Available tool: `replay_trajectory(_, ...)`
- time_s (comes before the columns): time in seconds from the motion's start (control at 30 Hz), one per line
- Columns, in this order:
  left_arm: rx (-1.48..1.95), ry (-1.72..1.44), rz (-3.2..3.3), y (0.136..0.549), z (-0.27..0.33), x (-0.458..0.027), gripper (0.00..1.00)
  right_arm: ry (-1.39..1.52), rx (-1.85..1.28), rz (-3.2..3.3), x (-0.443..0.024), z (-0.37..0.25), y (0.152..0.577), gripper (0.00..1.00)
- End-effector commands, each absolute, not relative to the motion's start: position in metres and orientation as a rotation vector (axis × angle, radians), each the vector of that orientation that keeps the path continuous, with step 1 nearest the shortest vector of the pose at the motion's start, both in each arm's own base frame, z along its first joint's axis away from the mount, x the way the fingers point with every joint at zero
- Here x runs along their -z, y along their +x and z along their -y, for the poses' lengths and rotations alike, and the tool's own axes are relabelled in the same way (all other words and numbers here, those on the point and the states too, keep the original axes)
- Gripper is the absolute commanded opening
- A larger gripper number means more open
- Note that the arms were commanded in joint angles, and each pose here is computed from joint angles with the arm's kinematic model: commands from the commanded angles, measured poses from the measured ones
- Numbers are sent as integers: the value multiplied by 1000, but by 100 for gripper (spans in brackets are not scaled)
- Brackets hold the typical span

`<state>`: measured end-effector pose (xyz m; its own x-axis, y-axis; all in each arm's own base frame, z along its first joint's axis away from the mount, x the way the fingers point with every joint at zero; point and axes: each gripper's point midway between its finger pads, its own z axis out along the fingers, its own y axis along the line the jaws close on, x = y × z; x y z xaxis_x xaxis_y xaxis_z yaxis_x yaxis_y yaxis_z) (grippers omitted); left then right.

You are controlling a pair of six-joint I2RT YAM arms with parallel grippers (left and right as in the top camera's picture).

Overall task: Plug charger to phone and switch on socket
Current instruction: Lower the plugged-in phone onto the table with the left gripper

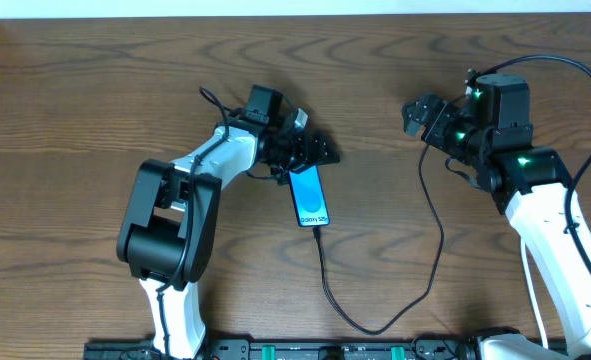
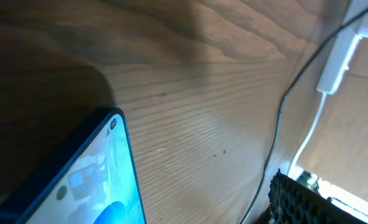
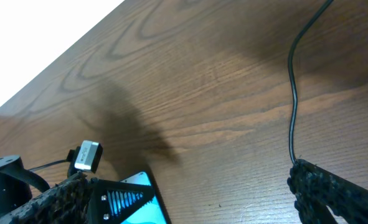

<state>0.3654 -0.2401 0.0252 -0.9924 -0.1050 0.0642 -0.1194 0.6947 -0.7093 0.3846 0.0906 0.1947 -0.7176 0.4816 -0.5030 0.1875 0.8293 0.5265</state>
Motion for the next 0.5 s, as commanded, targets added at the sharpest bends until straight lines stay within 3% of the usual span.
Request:
replay_trajectory(0.0,-818,359,2965,354,201,28,88,469,-569,-2335,-202,-87,386,99)
replay_trajectory(0.47,-637,432,2985,347,182,38,89,469,-569,-2335,-202,-87,386,99)
